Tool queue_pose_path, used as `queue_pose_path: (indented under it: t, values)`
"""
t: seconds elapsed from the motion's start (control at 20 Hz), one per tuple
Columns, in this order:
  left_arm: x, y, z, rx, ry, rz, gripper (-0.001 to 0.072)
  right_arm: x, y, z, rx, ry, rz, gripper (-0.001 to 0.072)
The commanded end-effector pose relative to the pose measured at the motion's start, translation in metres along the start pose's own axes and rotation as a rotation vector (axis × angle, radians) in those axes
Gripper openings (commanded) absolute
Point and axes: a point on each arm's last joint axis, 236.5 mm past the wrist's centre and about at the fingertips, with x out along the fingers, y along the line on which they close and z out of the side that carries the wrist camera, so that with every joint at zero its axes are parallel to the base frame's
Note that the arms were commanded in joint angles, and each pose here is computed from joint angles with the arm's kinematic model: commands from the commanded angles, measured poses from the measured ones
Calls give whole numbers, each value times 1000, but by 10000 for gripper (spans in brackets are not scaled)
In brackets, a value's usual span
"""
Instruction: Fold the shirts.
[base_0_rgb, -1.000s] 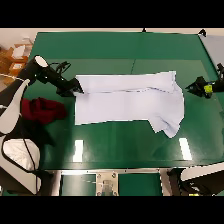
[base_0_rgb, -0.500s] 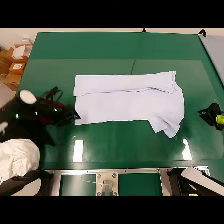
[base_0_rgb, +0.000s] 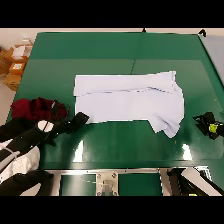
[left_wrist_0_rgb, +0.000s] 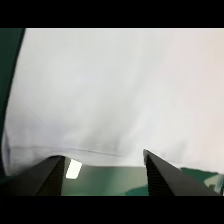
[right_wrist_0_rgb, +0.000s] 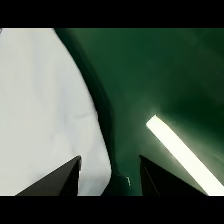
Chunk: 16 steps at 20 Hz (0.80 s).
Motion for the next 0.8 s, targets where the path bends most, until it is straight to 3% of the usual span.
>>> queue_pose_path:
  t: [0.0, 0.05, 0.1, 0.2, 0.75]
  values:
    - [7, 12, 22, -80, -132, 29, 289, 5, -4, -13, 20, 28, 1, 435]
    - [7, 12, 27, -81, -150, 30, 164, 6, -5, -21, 30, 51, 6, 435]
    - [6, 13, 30, -80, -166, 32, 109, 8, -5, -29, 41, 79, 11, 439]
    - [6, 13, 30, -48, -163, 34, 24, 10, -7, -49, 96, 142, 11, 537]
    - [-9, 24, 48, 67, -46, 17, 23, 50, 11, -98, 131, 323, 19, 538]
